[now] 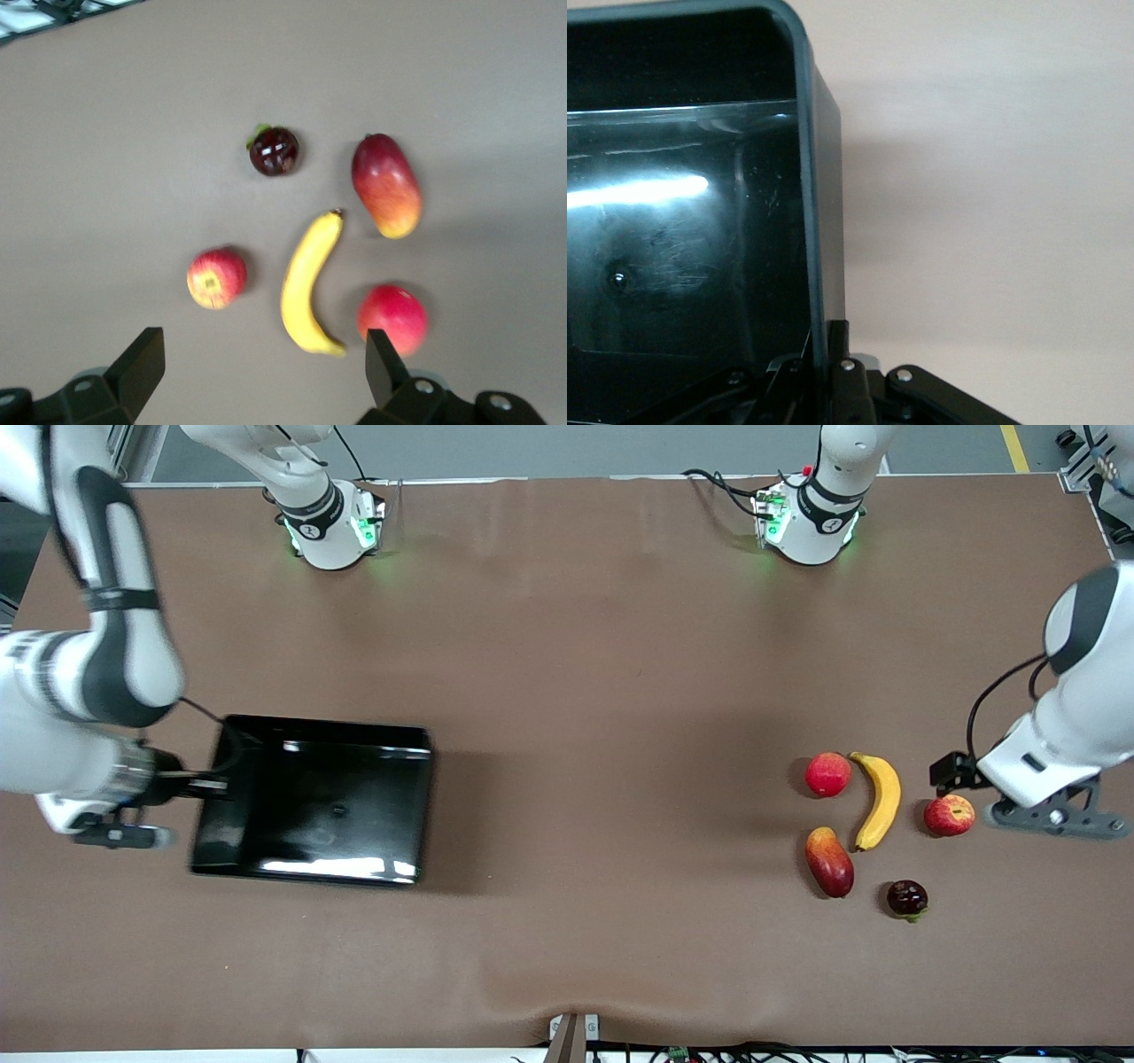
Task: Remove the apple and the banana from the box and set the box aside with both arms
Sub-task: 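Drag the black box away with the right gripper while the left gripper withdraws, then set the box down and open the right gripper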
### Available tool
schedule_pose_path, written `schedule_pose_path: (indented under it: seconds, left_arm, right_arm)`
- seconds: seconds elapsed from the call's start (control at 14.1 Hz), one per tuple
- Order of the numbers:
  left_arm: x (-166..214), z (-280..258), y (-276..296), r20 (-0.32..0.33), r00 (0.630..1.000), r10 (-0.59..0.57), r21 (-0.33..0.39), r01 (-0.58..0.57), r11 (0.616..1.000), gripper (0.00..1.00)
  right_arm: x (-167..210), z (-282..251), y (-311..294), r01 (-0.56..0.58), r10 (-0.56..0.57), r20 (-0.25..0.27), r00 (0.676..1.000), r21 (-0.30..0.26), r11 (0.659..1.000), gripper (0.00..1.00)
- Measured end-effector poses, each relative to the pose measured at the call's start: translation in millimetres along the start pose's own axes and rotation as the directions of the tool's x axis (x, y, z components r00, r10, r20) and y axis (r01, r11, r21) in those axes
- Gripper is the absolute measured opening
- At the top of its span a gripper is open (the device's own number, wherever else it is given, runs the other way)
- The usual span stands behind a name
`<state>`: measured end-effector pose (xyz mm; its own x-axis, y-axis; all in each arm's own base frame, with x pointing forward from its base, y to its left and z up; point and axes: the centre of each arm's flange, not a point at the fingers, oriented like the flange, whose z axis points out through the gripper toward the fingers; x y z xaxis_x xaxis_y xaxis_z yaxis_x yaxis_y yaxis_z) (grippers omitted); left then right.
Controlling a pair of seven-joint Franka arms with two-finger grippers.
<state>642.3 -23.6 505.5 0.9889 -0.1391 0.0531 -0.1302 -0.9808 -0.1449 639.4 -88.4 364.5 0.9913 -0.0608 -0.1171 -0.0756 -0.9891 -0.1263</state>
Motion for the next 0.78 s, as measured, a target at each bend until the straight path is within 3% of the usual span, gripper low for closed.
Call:
schedule_pose_path:
  seconds: [0.14, 0.28, 0.43, 0.78]
  left_arm:
    - [-9.9, -51.0, 2.0, 0.031, 0.999, -0.044, -0.045, 0.046, 0.998, 1.0]
    - [-20.8, -84.2, 2.3, 0.076, 0.995, -0.057, -0.078, 0.063, 0.995, 1.0]
    - [-24.2, -103.6, -0.6, 0.07, 0.995, -0.068, -0.087, 0.074, 0.993, 1.0]
    - [-29.1, -129.8, 34.0, 0.048, 0.998, -0.047, -0.043, 0.049, 0.998, 1.0]
  right_arm:
    - [-10.7, 9.7, 65.2, 0.001, -0.001, 0.009, 1.0, 0.014, 1.0, 0.04]
    - [-12.9, 25.2, 110.5, -0.029, 0.029, -0.025, 0.999, 0.009, 1.0, 0.04]
    - [-5.1, 45.9, 136.7, -0.027, 0.025, -0.085, 0.996, -0.016, 1.0, 0.04]
    - [6.6, 84.9, 158.0, -0.034, 0.027, -0.14, 0.99, -0.049, 0.998, 0.04]
